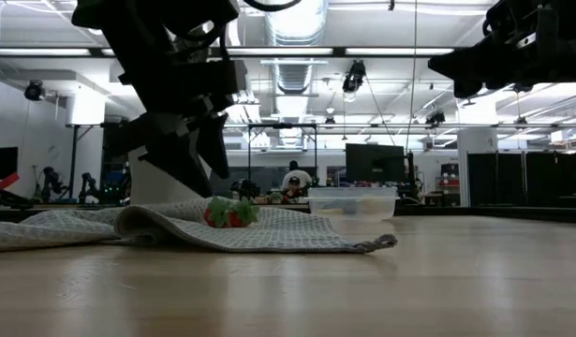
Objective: Pick and placing Produce into tupperware
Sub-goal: Put the red strawberry into the transparent bin
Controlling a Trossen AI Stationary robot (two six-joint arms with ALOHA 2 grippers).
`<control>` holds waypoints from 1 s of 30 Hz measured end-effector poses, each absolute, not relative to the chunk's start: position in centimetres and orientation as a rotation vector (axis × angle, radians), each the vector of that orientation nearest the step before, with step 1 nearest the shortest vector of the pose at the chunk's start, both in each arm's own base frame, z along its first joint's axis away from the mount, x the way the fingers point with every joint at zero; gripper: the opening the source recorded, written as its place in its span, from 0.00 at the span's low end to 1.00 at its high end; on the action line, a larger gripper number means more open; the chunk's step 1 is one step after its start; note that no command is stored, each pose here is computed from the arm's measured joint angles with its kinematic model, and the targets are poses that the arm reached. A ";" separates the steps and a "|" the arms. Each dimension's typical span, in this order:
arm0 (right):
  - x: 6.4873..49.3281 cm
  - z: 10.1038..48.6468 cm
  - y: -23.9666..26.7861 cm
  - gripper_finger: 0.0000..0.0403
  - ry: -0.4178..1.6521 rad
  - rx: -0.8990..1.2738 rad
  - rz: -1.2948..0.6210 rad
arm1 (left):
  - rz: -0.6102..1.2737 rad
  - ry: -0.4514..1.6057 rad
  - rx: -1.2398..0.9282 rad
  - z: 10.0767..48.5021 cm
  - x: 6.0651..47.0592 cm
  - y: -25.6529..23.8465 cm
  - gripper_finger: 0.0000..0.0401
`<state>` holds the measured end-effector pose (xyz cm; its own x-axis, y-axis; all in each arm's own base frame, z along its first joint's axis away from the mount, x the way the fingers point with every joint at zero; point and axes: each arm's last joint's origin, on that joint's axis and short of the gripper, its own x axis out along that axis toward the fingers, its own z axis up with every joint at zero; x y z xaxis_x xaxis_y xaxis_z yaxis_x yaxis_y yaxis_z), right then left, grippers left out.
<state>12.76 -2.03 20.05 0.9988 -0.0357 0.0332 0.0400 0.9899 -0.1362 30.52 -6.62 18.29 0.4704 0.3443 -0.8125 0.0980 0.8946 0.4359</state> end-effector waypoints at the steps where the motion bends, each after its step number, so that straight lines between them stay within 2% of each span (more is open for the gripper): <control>1: 12.8 20.0 -2.0 0.02 -0.030 -0.137 -0.038 | 0.157 1.086 0.463 18.1 30.6 -6.6 0.60; 30: 12.8 19.9 -2.0 0.02 -0.023 -0.136 -0.038 | 0.158 1.089 0.472 15.8 31.9 -7.0 0.60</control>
